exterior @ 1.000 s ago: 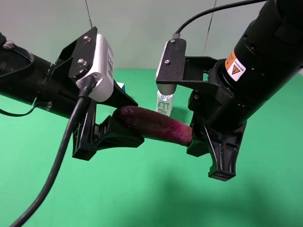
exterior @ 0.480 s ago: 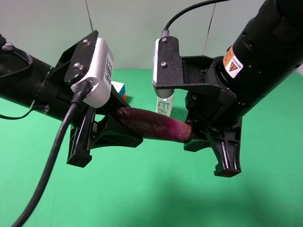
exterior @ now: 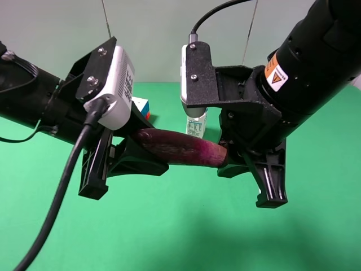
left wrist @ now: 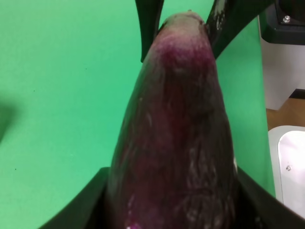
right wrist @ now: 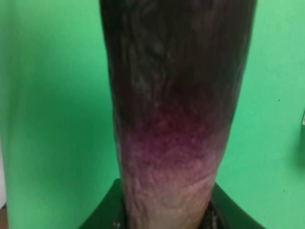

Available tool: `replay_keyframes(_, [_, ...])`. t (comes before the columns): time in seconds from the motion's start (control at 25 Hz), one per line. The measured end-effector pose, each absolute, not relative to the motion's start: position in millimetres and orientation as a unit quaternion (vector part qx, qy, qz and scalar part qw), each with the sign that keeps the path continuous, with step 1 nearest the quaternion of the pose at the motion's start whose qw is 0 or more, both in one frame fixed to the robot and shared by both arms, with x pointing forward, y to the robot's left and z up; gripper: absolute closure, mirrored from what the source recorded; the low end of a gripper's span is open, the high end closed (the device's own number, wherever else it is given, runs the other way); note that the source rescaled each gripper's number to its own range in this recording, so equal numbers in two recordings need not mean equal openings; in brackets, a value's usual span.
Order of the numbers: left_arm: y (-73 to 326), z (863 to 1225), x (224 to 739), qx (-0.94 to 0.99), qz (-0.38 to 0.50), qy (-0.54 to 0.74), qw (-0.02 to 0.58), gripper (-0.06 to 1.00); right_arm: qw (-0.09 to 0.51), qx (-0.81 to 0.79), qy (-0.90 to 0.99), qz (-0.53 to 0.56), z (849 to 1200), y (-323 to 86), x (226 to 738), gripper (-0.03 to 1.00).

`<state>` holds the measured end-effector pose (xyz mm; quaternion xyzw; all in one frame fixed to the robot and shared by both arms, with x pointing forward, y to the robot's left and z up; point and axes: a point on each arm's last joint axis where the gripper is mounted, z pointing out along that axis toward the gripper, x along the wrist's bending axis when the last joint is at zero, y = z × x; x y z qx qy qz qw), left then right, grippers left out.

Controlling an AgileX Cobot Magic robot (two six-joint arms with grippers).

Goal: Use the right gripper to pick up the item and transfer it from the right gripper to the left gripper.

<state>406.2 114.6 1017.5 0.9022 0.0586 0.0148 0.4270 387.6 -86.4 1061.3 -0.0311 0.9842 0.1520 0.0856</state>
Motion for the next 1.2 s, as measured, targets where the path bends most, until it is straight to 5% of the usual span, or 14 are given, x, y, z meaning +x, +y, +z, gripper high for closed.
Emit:
replay_keyframes(0.2, [115, 1017, 406, 0.902, 0.015, 0.058, 0.427, 0.94, 0.086, -0.034, 0.984, 0.152, 1061, -86, 388, 0.91])
replay_keyframes(0.36, [114, 1018, 408, 0.900, 0.024, 0.067, 0.429, 0.94, 0.083, -0.031, 0.978, 0.190, 1064, -79, 386, 0.22])
replay_keyframes(0.48, [115, 1018, 409, 0.900, 0.026, 0.068, 0.429, 0.94, 0.086, -0.030, 0.976, 0.196, 1064, -78, 386, 0.02])
replay_keyframes(1.2, [114, 1018, 409, 0.900, 0.027, 0.069, 0.429, 0.94, 0.122, 0.016, 0.970, 0.209, 1080, -89, 385, -0.03])
